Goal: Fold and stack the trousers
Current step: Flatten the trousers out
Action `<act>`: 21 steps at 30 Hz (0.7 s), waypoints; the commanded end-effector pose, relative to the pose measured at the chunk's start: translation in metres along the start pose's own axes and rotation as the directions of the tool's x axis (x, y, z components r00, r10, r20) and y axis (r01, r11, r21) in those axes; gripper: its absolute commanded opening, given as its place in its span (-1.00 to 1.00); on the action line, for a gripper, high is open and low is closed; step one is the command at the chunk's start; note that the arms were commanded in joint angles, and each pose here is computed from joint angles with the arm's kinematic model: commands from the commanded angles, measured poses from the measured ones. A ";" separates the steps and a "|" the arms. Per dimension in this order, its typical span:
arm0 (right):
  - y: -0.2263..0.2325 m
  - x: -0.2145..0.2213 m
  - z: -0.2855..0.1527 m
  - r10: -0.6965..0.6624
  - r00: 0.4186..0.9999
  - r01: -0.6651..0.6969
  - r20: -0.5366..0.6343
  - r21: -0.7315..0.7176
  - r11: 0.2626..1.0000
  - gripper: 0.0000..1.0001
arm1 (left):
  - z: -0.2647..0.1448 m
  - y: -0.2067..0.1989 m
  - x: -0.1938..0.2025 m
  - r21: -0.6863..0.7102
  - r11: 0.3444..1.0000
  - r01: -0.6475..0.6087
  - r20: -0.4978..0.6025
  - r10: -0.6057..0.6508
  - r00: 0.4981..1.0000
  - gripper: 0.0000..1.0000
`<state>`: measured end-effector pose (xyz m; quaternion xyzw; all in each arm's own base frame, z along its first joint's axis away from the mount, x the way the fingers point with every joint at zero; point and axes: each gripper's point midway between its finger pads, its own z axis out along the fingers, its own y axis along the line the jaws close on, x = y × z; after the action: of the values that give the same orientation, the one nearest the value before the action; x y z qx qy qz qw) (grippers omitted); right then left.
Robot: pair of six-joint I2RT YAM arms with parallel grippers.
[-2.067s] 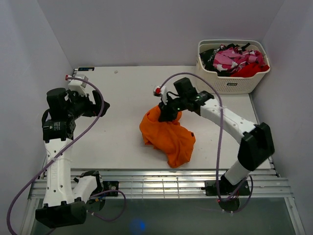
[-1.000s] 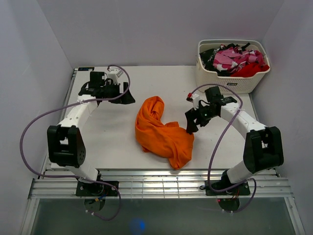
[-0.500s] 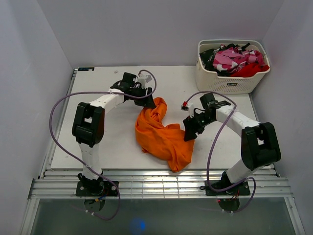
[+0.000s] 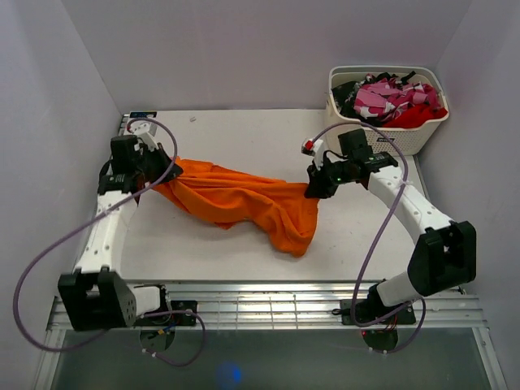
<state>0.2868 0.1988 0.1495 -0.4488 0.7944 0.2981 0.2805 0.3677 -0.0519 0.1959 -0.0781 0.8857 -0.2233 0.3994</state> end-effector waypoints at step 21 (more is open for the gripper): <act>-0.077 0.098 -0.104 0.219 0.926 -0.092 -0.307 0.381 0.920 0.80 | -0.044 0.044 0.055 -0.042 0.887 -0.460 -0.237 0.438 0.867 0.88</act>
<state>0.3077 0.0581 0.1211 -0.3957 0.8920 0.0842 0.2014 0.2945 -0.0253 0.1533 0.1003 0.9356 -0.1183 0.3171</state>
